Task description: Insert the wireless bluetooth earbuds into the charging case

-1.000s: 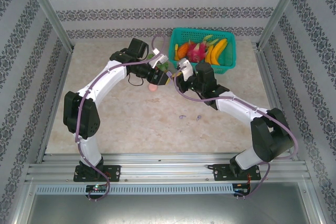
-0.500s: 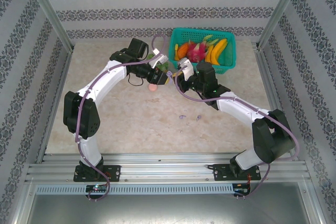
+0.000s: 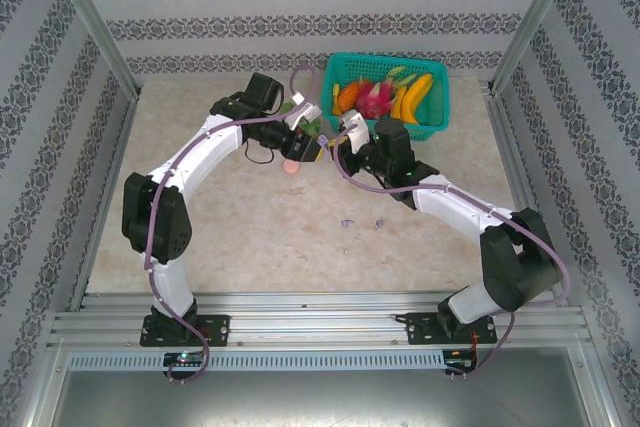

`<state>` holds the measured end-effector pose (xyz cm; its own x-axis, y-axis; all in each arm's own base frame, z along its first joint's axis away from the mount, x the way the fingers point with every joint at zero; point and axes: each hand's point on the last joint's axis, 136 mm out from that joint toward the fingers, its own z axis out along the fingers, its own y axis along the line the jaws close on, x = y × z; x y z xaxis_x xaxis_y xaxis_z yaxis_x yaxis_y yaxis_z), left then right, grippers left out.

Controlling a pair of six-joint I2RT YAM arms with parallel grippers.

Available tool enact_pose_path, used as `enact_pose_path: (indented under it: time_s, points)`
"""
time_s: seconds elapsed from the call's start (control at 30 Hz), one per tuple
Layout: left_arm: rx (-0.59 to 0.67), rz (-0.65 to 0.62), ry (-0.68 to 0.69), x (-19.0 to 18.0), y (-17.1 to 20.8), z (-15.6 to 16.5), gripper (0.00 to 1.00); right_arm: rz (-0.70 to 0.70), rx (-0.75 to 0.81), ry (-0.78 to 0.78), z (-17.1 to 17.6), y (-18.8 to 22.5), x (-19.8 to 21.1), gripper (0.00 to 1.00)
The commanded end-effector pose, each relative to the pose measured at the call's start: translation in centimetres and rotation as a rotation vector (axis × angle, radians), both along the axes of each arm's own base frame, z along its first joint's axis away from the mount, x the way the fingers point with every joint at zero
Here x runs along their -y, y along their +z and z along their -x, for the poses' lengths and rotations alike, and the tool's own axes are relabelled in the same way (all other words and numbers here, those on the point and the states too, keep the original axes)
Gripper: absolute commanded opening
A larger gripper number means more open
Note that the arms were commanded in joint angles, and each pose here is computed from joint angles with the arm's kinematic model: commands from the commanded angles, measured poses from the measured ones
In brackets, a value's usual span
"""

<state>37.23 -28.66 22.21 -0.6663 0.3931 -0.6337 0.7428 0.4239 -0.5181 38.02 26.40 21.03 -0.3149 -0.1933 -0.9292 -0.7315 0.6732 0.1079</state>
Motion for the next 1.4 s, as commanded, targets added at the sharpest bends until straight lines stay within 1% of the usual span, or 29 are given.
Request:
enact_pose_path:
  time_s: [0.0, 0.07, 0.23, 0.37, 0.4, 0.53, 0.57, 0.63, 0.67, 0.8, 0.9, 0.97, 1.03, 1.13, 1.17, 1.27, 1.37]
  points:
    - [-0.006, 0.046, -0.059, 1.3, 0.9, 0.8, 0.32, -0.027, 0.023, 0.001, 0.0, 1.3, 0.2, 0.0]
    - [-0.004, 0.048, -0.059, 1.3, 0.9, 0.7, 0.3, -0.026, 0.022, -0.001, -0.1, 1.2, 0.3, 0.0]
    - [-0.002, 0.057, -0.061, 1.4, 1.1, 0.7, 0.2, -0.028, 0.021, -0.007, -0.1, 1.4, 0.4, 0.0]
    - [0.012, 0.059, -0.054, 1.4, 1.1, 0.5, 0.13, -0.031, 0.023, -0.052, -0.2, 2.2, 1.2, 0.0]
    - [0.016, 0.061, -0.051, 1.4, 1.1, 0.5, 0.11, -0.033, 0.02, -0.065, -0.2, 2.4, 1.5, 0.03]
    - [0.038, 0.065, -0.025, 1.3, 0.8, 0.3, 0.0, -0.073, -0.007, -0.152, -0.1, 4.3, 3.8, 0.3]
    - [0.042, 0.066, -0.015, 1.2, 0.6, 0.3, 0.0, -0.083, -0.027, -0.174, 0.0, 4.7, 4.5, 0.37]
    - [0.06, 0.07, 0.01, 1.1, 0.4, 0.2, 0.0, -0.091, -0.074, -0.214, 0.3, 5.2, 5.8, 0.45]
    - [0.065, 0.076, 0.028, 1.0, 0.1, 0.0, 0.0, -0.093, -0.102, -0.232, 0.6, 5.5, 6.4, 0.47]
    - [0.079, 0.118, 0.067, 1.0, 0.0, 0.2, 0.0, -0.065, -0.22, -0.328, 1.4, 5.4, 9.0, 0.5]
    - [0.101, 0.111, 0.119, 0.8, -0.5, 0.1, 0.0, -0.094, -0.308, -0.416, 1.8, 4.9, 11.1, 0.51]
    - [0.151, 0.1, 0.134, 0.6, -0.7, 0.3, 0.0, -0.112, -0.358, -0.464, 2.2, 4.2, 12.0, 0.54]
    - [0.227, 0.085, 0.131, 0.5, -0.7, 0.8, 0.0, -0.107, -0.405, -0.506, 2.7, 3.2, 12.6, 0.55]
    - [0.351, 0.094, 0.101, 0.9, -0.5, 2.1, 0.0, -0.094, -0.507, -0.548, 3.7, 1.2, 13.0, 0.55]
    - [0.374, 0.095, 0.101, 1.0, -0.5, 2.4, 0.0, -0.094, -0.551, -0.561, 4.1, 0.3, 13.0, 0.55]
    - [0.369, 0.088, 0.169, 1.0, -1.1, 2.3, 0.0, -0.082, -0.672, -0.61, 5.4, -2.3, 12.8, 0.53]
    - [0.392, 0.117, 0.228, 0.9, -1.8, 2.2, 0.0, -0.059, -0.758, -0.657, 6.5, -4.7, 12.2, 0.5]
